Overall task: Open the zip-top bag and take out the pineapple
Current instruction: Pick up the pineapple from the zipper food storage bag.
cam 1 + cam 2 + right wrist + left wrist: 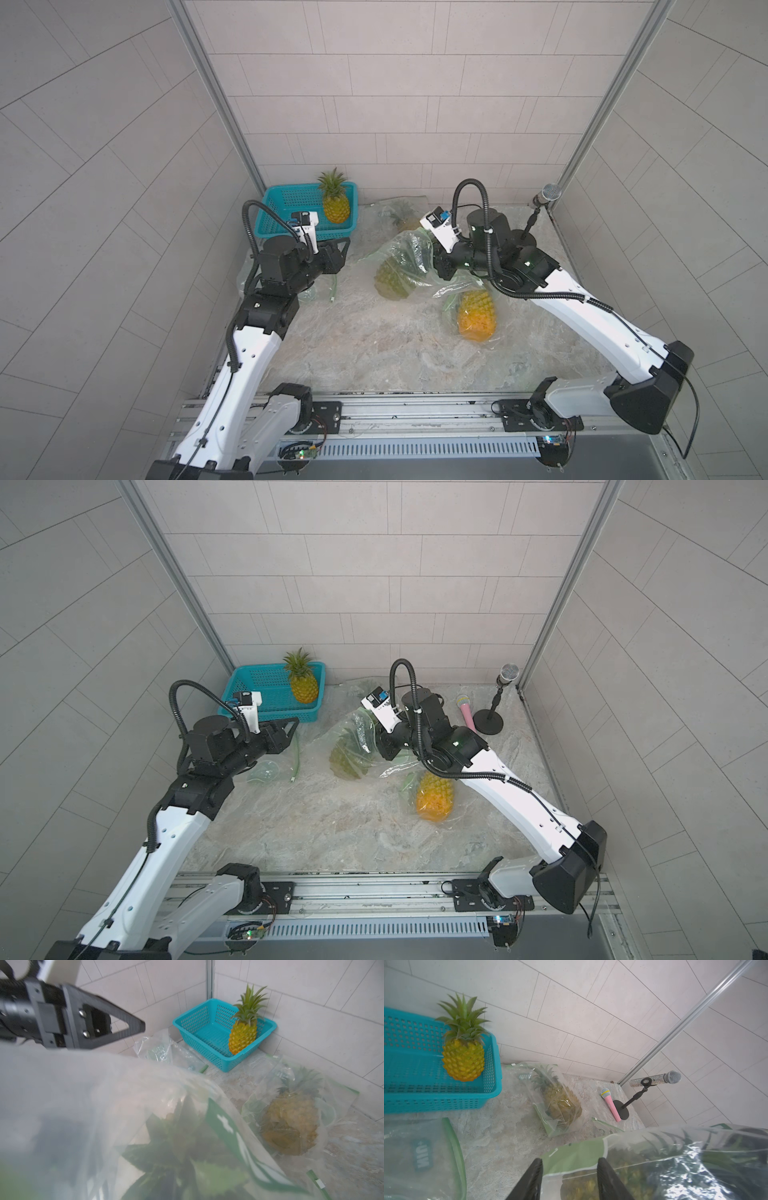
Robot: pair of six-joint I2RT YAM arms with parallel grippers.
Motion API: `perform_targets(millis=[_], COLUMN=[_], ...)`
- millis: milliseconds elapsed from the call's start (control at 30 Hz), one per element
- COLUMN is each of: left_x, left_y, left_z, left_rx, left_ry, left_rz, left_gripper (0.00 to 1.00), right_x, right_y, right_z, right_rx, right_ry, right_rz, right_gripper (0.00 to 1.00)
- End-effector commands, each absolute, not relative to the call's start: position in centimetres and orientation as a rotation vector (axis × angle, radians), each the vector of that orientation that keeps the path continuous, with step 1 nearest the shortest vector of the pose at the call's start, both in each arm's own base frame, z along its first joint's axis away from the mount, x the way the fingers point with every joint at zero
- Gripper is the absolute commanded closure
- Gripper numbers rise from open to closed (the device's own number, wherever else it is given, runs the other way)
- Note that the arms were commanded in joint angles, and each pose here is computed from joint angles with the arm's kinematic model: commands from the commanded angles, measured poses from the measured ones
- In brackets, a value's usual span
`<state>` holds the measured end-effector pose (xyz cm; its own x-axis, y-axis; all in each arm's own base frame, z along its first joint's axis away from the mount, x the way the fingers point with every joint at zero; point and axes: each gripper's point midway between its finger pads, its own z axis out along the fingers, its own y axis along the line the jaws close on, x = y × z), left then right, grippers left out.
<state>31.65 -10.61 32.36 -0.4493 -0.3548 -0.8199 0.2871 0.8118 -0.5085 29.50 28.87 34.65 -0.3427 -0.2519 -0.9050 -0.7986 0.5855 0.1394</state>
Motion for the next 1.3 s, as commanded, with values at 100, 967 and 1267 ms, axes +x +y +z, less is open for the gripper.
perform_targets(millis=[100, 967, 1267], left_x=[31.9, 33.6, 34.0], left_y=[-10.0, -12.3, -13.3], left_z=[30.7, 26.9, 27.0], left_rx=[-0.293, -0.539, -0.549], left_ry=[1.925, 1.935, 1.896], left_rz=[-0.838, -1.11, -1.191], left_gripper=[0.5, 0.38, 0.4], right_x=[29.0, 27.7, 27.7], right_y=[27.9, 27.9, 28.3], right_z=[41.9, 45.7, 45.7], right_rx=[-0.711, -0.658, -0.663], right_ry=[1.656, 1.538, 1.532], right_rz=[0.794, 0.912, 0.943], right_gripper=[1.0, 1.0, 1.0])
